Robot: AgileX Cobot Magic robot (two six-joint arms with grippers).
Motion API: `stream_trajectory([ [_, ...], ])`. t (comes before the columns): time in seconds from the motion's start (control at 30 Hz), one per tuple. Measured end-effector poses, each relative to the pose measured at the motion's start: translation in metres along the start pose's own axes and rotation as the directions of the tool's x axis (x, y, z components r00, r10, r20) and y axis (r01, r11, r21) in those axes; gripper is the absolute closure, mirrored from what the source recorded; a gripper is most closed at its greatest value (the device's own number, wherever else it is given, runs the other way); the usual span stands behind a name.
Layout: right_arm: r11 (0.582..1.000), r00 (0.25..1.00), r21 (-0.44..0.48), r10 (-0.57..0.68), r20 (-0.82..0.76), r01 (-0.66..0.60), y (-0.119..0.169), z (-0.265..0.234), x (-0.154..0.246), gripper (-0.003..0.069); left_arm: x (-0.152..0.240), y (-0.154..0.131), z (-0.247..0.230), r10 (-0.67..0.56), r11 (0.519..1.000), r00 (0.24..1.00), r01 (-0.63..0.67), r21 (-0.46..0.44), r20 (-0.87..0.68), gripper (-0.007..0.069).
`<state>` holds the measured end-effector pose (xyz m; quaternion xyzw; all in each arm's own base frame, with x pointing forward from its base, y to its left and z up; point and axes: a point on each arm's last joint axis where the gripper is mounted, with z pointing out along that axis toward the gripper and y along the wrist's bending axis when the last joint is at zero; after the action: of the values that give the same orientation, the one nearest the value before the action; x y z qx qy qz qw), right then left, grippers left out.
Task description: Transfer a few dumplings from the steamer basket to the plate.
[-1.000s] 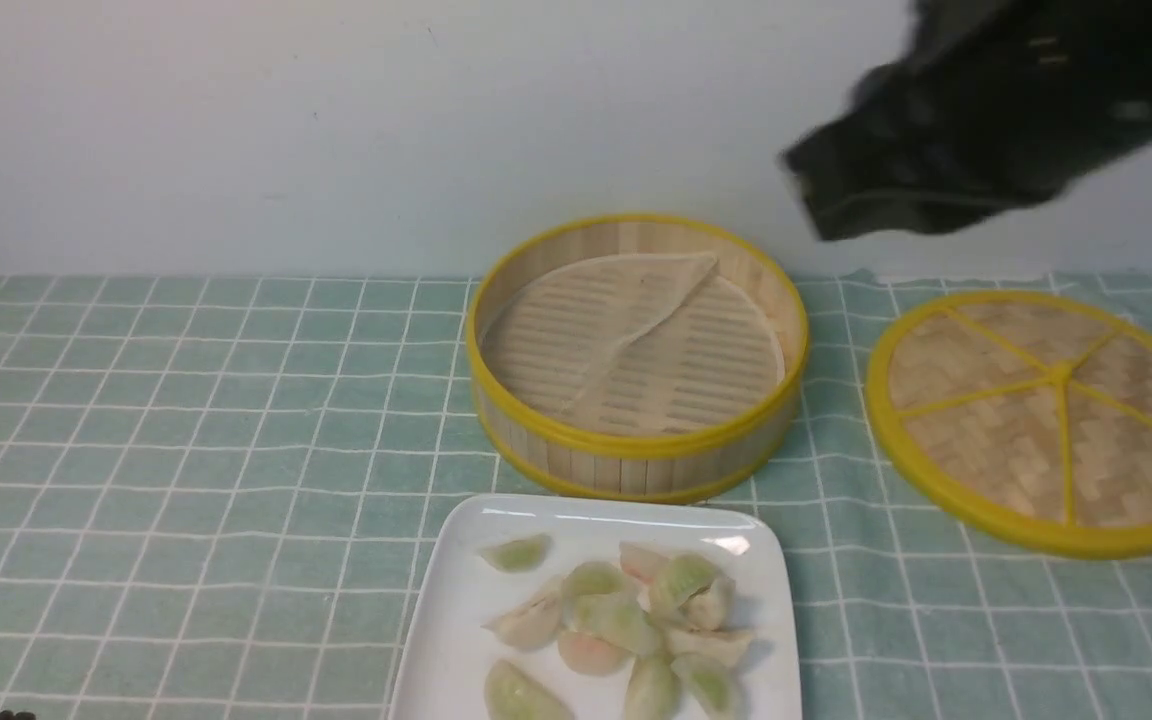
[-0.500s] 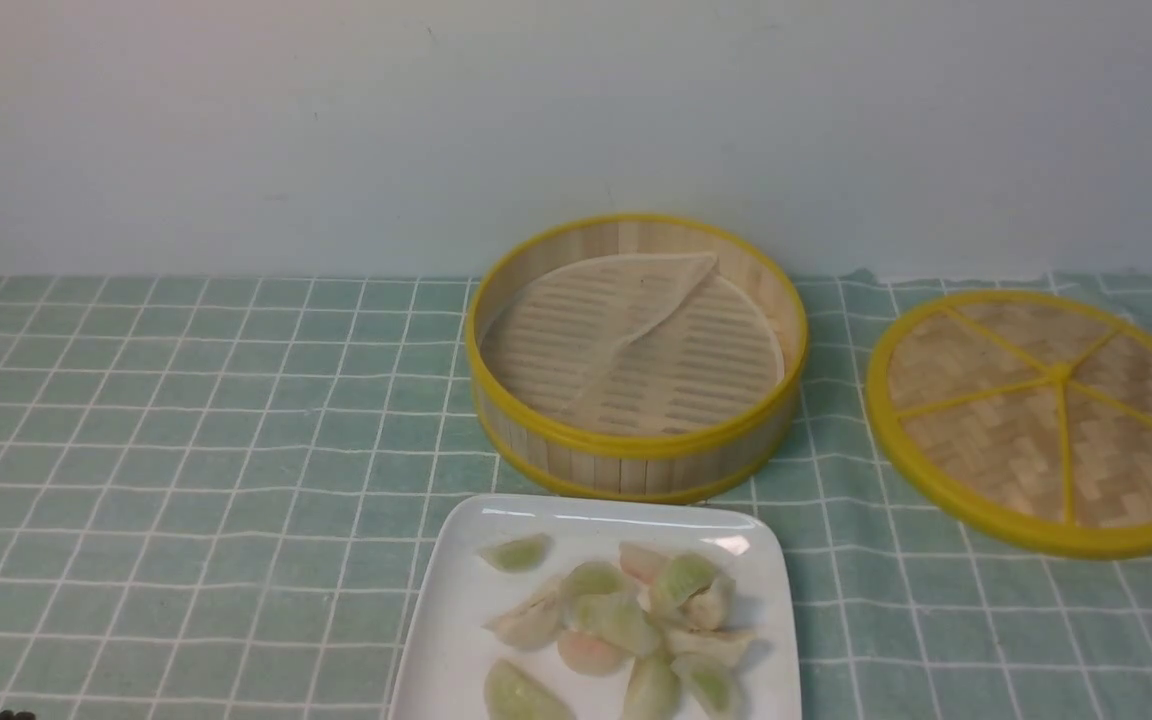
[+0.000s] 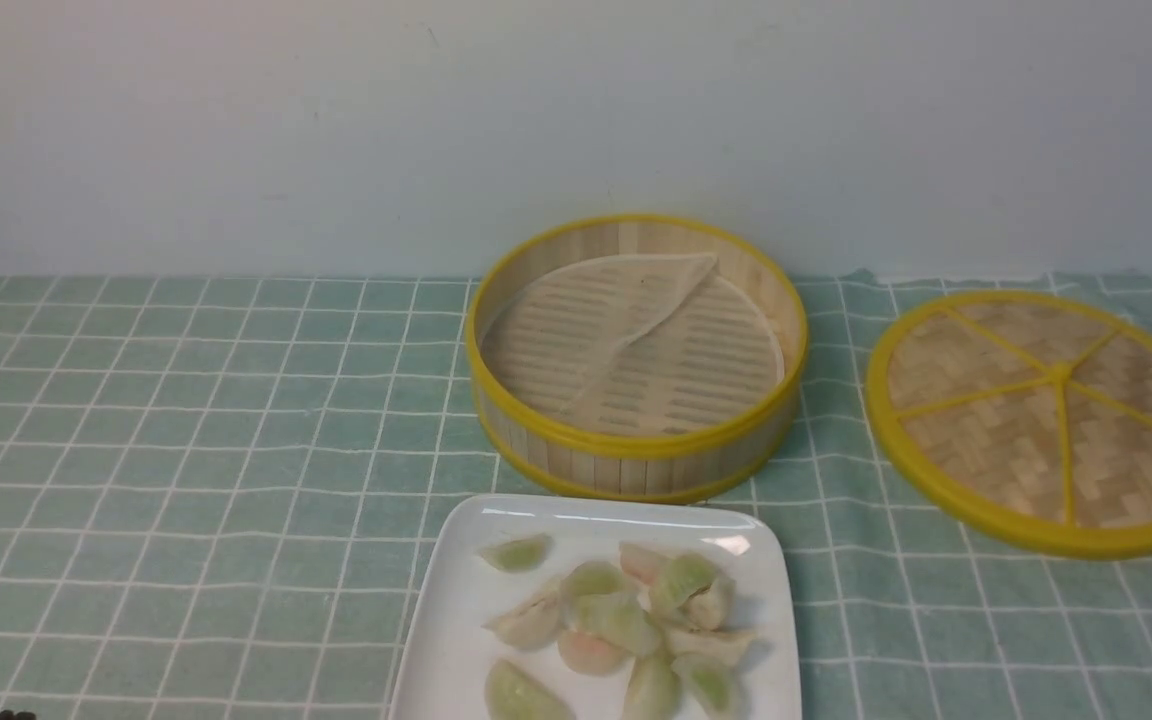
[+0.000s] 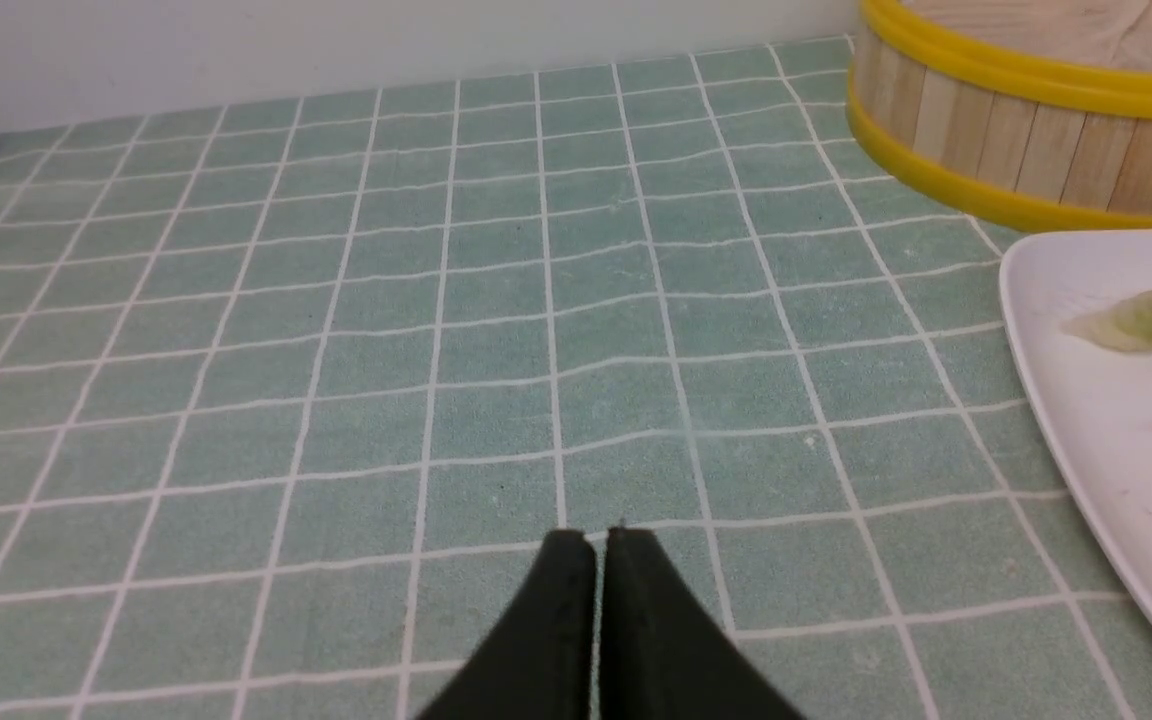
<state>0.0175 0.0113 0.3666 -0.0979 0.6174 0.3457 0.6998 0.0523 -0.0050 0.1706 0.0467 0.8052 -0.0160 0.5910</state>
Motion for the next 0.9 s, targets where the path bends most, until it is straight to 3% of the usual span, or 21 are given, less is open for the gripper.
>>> stream_trajectory([
  [0.7, 0.986, 0.987, -0.045, -0.160, -0.006, 0.160, 0.000, 0.001, 0.009, 0.0673, 0.000, 0.000, 0.000, 0.000, 1.000, 1.000, 0.000, 0.000, 0.000, 0.0631],
  [0.8, 0.974, 0.976, 0.066, -0.215, -0.018, 0.216, -0.008, -0.002, 0.026, 0.0673, 0.000, 0.000, 0.000, 0.000, 1.000, 1.000, 0.000, 0.000, 0.000, 0.0631],
  [0.83, 0.956, 0.971, 0.169, -0.237, -0.037, 0.240, -0.014, -0.001, 0.037, 0.0673, 0.000, 0.000, 0.000, 0.000, 1.000, 1.000, 0.000, 0.000, 0.000, 0.0631],
  [0.9, 0.927, 0.962, 0.256, -0.260, -0.085, 0.273, -0.025, -0.001, 0.055, 0.0673, 0.000, 0.000, 0.000, 0.000, 1.000, 1.000, 0.000, 0.000, 0.000, 0.0631],
])
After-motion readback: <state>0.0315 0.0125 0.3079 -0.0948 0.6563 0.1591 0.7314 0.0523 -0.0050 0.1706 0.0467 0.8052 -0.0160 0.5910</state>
